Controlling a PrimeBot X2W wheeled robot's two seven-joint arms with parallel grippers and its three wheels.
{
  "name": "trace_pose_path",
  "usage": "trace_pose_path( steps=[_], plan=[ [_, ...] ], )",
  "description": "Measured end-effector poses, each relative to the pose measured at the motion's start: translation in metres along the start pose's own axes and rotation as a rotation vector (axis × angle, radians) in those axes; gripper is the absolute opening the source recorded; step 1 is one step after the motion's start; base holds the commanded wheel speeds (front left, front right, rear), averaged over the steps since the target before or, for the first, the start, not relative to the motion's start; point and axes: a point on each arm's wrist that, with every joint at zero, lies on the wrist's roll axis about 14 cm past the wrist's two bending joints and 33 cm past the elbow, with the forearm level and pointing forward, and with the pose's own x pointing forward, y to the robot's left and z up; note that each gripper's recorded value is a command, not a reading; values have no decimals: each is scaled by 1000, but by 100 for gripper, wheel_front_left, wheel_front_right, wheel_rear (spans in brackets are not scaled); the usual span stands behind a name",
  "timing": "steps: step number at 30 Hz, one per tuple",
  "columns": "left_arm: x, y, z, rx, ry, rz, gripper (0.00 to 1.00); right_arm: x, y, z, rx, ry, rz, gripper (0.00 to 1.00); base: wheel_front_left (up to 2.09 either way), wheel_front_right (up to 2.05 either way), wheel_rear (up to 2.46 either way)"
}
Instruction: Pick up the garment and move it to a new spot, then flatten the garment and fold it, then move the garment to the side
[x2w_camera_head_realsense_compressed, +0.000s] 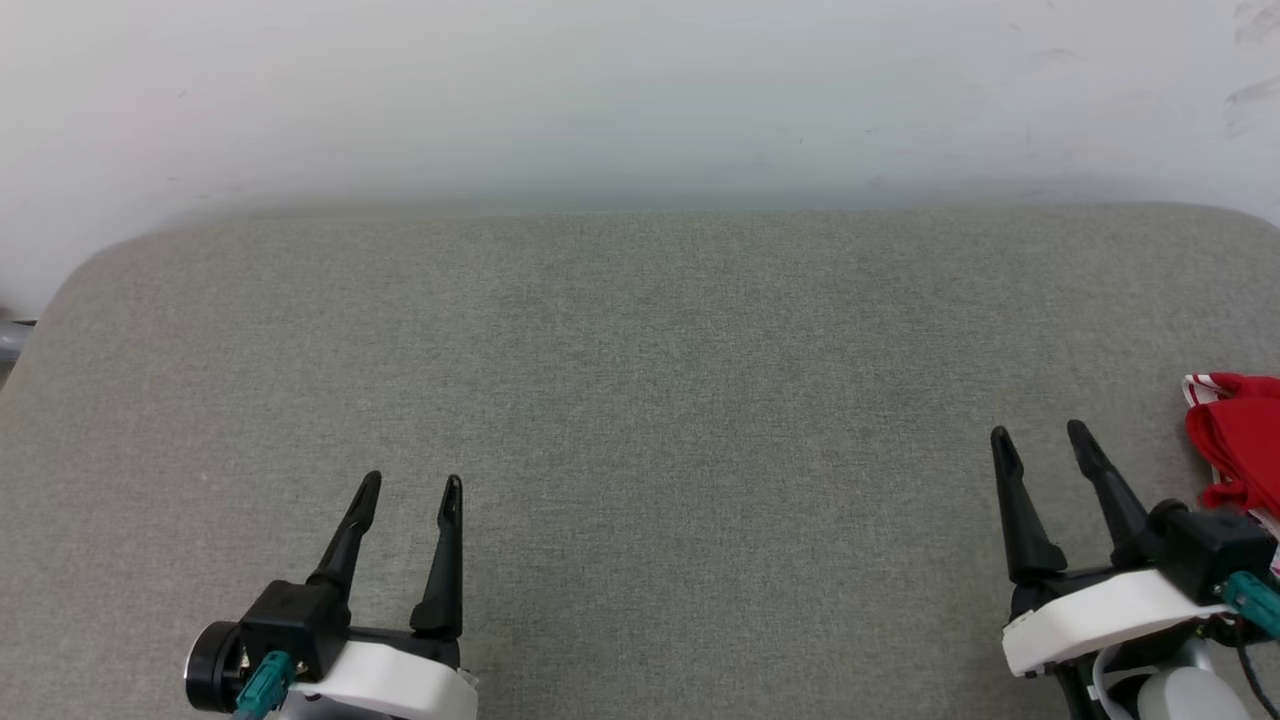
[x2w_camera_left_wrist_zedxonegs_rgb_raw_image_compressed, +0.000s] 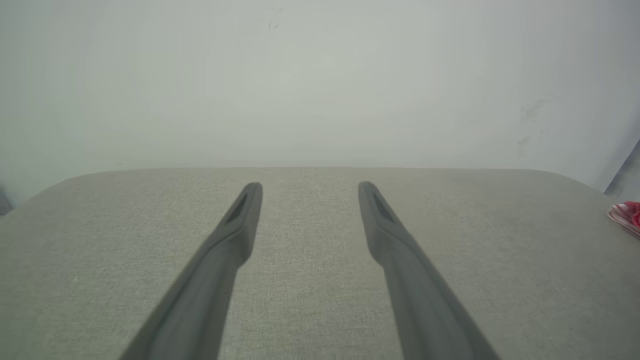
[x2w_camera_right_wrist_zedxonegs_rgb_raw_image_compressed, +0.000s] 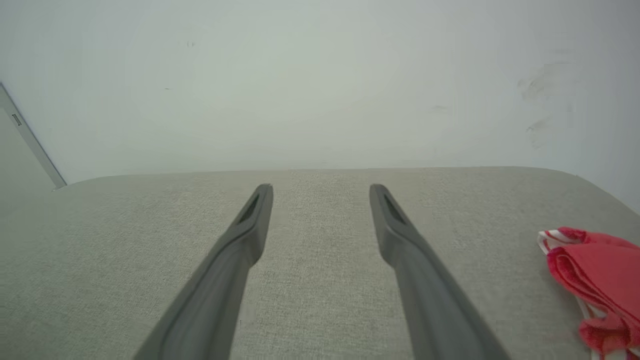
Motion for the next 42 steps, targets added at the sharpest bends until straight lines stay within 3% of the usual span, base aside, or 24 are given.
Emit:
trace_pose_path(
  steps=[27,28,32,42],
  plan=[
    [3,9,6,-9,-24,19,100,-2,7,-4,34,-18,-6,100,0,0,0],
    [2,9,3,-10,-16,20,0,-3,7,-7,34,-7,-7,0,0,0,0],
    [-4,11,-13,-27,38,32,0,-12,5,-25,47,53,-20,0,0,0,0],
    [-8,22,-22,-214,75,97,0,-13,-4,-30,228,75,-76,0,0,0,0]
  ],
)
